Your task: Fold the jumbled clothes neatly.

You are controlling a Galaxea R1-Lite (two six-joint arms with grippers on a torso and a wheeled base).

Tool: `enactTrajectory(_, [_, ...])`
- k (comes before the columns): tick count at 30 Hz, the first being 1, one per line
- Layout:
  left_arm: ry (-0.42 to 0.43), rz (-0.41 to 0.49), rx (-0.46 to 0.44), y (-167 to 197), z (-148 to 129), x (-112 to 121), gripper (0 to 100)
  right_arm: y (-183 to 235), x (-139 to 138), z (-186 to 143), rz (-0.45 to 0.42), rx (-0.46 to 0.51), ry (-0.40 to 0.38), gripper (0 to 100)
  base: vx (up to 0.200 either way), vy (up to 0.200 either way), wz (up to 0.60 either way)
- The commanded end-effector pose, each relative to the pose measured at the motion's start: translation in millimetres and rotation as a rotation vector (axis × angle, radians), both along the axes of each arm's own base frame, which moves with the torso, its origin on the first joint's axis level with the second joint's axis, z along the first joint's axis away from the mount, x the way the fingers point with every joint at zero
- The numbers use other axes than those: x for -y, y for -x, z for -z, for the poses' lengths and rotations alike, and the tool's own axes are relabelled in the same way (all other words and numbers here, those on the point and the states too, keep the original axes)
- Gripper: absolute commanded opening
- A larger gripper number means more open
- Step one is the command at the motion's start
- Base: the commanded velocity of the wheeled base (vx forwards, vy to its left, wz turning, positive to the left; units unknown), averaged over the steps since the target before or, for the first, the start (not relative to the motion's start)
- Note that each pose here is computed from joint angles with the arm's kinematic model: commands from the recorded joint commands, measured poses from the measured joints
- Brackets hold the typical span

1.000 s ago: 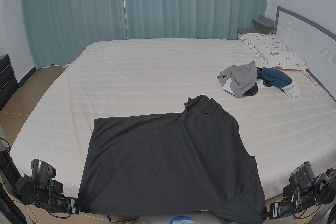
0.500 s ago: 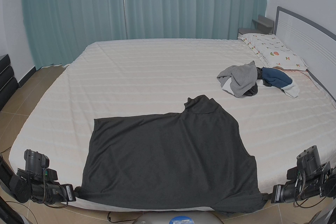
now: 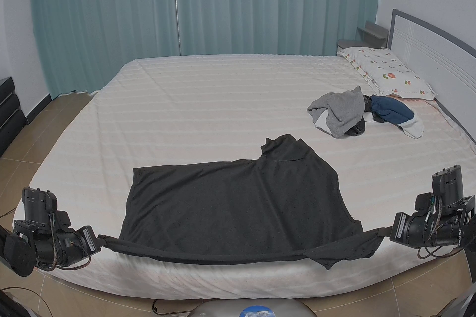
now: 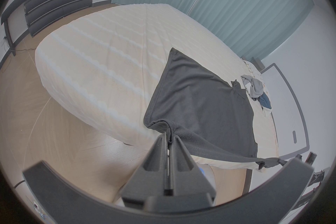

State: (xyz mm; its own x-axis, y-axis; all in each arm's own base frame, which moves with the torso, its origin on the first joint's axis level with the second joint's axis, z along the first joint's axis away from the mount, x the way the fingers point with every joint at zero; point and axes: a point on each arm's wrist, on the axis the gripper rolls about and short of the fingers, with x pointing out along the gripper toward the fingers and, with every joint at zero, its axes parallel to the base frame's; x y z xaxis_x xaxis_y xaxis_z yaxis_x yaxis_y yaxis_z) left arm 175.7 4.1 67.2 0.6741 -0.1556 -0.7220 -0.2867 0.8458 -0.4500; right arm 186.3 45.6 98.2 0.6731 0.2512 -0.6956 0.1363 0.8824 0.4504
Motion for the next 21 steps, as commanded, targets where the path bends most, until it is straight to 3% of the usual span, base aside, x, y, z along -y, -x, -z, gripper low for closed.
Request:
enactTrajectory(1, [-0.001, -0.003, 0.011, 2, -2, 0, 0, -2, -1, -7, -0.002, 0.035, -0.008, 0, 0.0, 0.0, 0.0])
enactTrajectory(5, [0.0, -0.006, 0.042, 7, -8, -1, 0, 2, -2, -15, -0.021, 0.07, -0.013, 0, 0.0, 0.0, 0.0])
enactTrajectory(12, [-0.004, -0.009, 0.08, 11, -15, -1, 0, 7, -11, -10, -0.069, 0.021, -0.006, 0, 0.0, 0.0, 0.0])
enactTrajectory(21, [-0.011, -0.002, 0.048, 16, -9, 0, 0, 2, -8, -21, -0.049, 0.07, -0.014, 0, 0.0, 0.0, 0.0])
